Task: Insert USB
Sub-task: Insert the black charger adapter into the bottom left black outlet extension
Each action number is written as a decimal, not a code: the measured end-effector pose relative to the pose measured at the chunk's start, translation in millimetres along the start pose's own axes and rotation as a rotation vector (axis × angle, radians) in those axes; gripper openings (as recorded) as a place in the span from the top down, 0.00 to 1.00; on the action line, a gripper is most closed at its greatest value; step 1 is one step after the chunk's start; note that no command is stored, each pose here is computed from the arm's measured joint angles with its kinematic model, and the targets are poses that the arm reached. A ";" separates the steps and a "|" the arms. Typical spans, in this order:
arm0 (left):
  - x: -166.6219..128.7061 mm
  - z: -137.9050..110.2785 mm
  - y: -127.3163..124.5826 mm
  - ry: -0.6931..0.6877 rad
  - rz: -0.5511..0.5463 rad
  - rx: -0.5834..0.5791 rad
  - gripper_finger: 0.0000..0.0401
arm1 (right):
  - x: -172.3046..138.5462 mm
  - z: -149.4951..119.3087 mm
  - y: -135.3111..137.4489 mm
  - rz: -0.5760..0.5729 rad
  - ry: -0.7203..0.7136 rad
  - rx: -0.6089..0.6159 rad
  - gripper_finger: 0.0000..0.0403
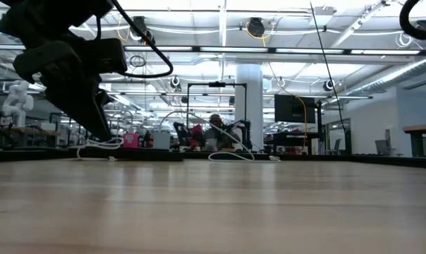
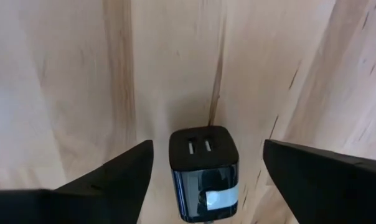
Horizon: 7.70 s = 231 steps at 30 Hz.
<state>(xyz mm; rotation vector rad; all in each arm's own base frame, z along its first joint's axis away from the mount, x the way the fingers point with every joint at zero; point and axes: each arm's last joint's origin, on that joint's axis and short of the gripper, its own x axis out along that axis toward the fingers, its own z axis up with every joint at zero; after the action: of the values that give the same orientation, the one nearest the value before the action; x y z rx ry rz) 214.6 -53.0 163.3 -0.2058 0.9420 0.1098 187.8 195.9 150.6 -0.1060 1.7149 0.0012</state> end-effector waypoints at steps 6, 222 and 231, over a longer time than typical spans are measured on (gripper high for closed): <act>-0.1 0.0 -0.2 0.002 -0.008 0.000 0.77 | 8.3 3.0 2.9 0.007 0.032 0.020 0.45; -11.9 -103.6 -153.9 0.339 0.076 0.014 1.00 | -63.0 207.0 -26.4 -0.274 -1.462 0.877 0.71; -44.1 -77.3 -128.5 0.243 0.154 0.029 1.00 | -64.5 207.5 -26.1 -0.274 -1.470 0.871 0.71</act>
<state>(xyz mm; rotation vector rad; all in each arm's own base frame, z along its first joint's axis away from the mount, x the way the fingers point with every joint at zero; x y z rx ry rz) 151.3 -195.6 171.3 -0.1207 1.2010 0.2165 403.7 187.2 185.4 0.2643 0.1271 -0.6917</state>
